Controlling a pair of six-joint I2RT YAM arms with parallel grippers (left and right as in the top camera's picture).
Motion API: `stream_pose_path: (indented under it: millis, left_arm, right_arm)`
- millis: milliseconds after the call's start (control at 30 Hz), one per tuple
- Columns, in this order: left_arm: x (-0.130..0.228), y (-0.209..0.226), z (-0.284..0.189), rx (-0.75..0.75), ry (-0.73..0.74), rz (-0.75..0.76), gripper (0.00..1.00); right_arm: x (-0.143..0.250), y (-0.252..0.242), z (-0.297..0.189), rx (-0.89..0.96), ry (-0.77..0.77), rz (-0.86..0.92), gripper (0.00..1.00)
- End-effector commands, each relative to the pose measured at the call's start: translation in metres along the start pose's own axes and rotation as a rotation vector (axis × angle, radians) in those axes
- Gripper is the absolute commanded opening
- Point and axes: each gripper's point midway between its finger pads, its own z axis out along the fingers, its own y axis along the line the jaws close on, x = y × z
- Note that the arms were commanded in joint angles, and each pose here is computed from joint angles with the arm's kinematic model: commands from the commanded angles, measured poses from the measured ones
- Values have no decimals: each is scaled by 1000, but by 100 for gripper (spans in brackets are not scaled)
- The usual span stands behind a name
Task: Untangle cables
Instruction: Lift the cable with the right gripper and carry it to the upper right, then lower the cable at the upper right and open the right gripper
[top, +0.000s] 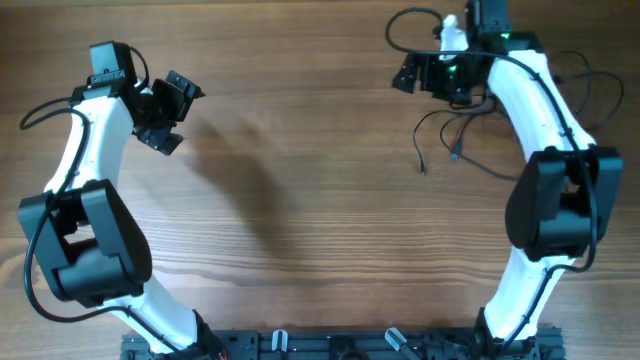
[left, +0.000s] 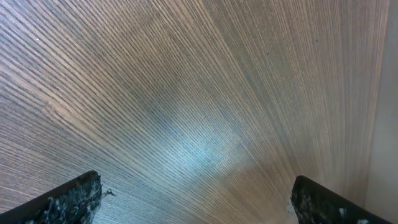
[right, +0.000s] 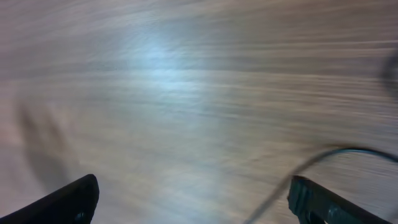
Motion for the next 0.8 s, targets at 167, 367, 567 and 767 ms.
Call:
stream_pose_path:
  millis: [167,367,567,767]
  left_arm:
    - [-5,-12,-16,37,-31,6,100]
    - [-5,-12,-16,37,-31,6,100]
    - [-5,-12,-16,37,-31,6,100]
    - [-5,-12,-16,37,-31,6,100]
  right_arm:
    - [26,37,35,123,60,7,100]
    - [57,33,50,206,133,-18,100]
    - [75,-34,64,411,117,7,100]
    - [68,-87,48,501,82,86,100]
